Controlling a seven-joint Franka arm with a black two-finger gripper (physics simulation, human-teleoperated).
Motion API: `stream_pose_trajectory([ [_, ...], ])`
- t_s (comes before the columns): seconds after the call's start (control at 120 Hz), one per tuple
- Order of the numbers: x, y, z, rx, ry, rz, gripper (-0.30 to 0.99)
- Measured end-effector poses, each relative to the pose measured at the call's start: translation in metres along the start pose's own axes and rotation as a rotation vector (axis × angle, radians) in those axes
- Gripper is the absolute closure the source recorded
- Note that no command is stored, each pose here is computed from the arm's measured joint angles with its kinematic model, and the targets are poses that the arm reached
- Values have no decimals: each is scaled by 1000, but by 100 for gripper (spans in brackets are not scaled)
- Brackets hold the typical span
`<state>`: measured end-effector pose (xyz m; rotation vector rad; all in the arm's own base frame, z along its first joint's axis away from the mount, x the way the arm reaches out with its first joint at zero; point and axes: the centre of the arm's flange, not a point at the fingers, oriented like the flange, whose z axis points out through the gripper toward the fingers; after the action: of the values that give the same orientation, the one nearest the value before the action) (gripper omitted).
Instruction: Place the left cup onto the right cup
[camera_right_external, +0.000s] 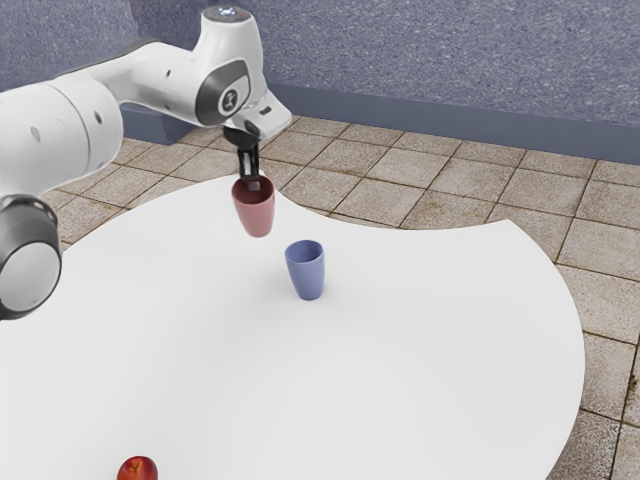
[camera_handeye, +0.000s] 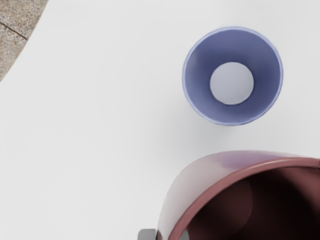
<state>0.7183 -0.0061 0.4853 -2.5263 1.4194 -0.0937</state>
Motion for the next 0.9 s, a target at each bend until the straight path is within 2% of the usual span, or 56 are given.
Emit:
stream_pose_trajectory([
  [0.158,32,-3,1,42,14,34,79],
  [0.458,75,5,18,83,14,101,79],
  [0.75,65,16,33,-7,-29,103,79],
  [0.9,70,19,35,-17,-35,115,79],
])
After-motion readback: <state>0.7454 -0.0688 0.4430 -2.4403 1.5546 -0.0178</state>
